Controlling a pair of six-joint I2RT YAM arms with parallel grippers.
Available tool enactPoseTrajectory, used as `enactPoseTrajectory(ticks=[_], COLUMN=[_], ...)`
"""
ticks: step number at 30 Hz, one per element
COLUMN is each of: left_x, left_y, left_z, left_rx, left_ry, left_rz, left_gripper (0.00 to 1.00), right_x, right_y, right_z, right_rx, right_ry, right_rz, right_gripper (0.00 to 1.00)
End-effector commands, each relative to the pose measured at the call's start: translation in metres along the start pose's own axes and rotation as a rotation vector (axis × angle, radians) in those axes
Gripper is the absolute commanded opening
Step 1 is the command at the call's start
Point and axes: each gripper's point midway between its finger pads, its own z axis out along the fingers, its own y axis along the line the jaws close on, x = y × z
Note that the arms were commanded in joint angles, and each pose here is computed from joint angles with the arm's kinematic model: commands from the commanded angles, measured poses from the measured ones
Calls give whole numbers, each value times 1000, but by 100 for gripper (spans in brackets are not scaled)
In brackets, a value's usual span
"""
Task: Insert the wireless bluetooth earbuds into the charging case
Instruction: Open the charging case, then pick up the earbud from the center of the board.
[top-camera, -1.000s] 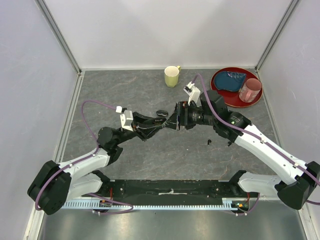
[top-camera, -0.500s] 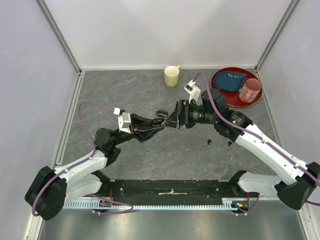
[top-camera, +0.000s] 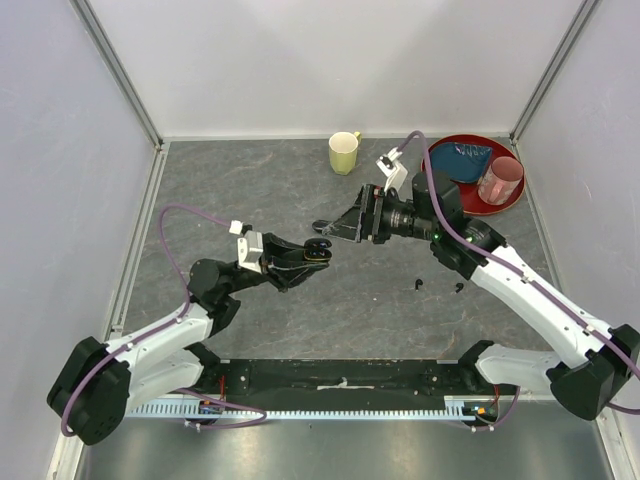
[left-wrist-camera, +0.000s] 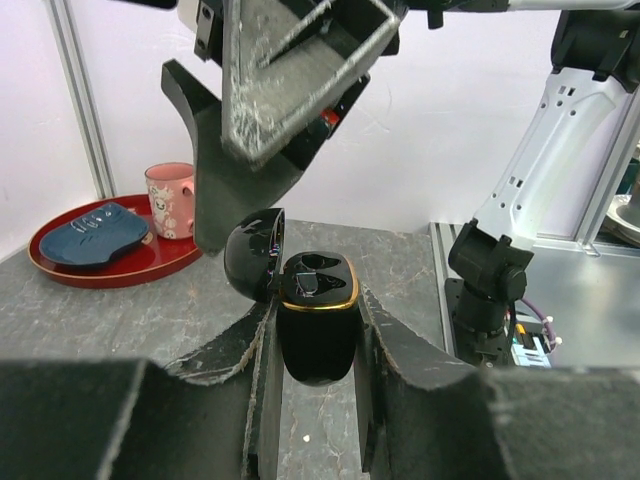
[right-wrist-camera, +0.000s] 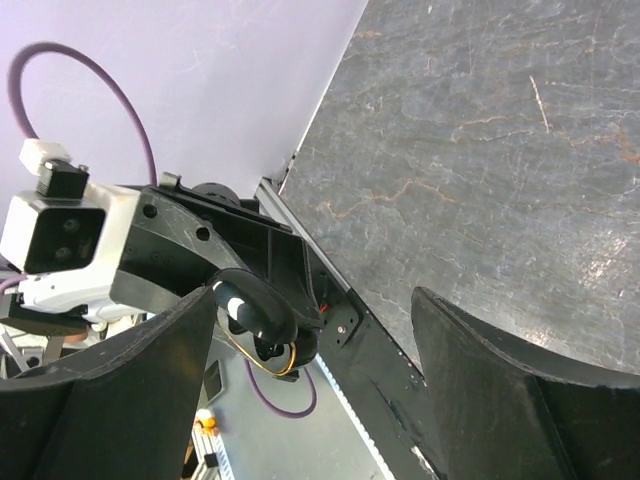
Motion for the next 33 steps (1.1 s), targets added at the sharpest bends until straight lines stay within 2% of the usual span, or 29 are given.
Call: enactPoseTrajectory(ticks=[1, 5, 8, 9, 11, 13, 15, 16, 20, 24, 33], left_x=[-1, 1, -2, -2, -4, -10, -8, -10, -7, -5, -5], left_y=[2, 3, 1, 1, -3, -5, -4, -6, -8, -9, -9], left_z=[-2, -4, -6, -7, -10, -12, -16, -17, -20, -22, -22], left_rx=[-17, -26, -27, -30, -30, -36, -50, -49, -47, -43, -46], left_ry=[-9, -7, -14, -13, -15, -30, -31, -36, -21, -14, -13], left_rz=[53, 49, 54, 55, 59, 74, 80, 88, 95, 107, 115], left_gripper=[2, 2, 2, 2, 2, 2, 2, 2, 2, 2, 2], right_x=[-23, -57, -69, -51, -36, -18, 7, 12, 46, 49, 51], right_y=[16, -25, -106, -135, -188, -224, -248, -263, -299, -308, -336], right_z=[-15, -45, -84, -98, -139, -169, -187, -205, -233, -241, -231], right_rx=[-49, 96, 416, 547, 804, 963, 1048, 1115, 1212, 1255, 1269], right_ry=[-100, -245, -318, -261, -247, -235, -185, -204, -164, -195, -232], right_rz=[-31, 6, 65, 113, 154, 206, 240, 286, 412, 448, 510], right_gripper=[86, 87, 84, 83, 78, 75, 73, 72, 64, 58, 56])
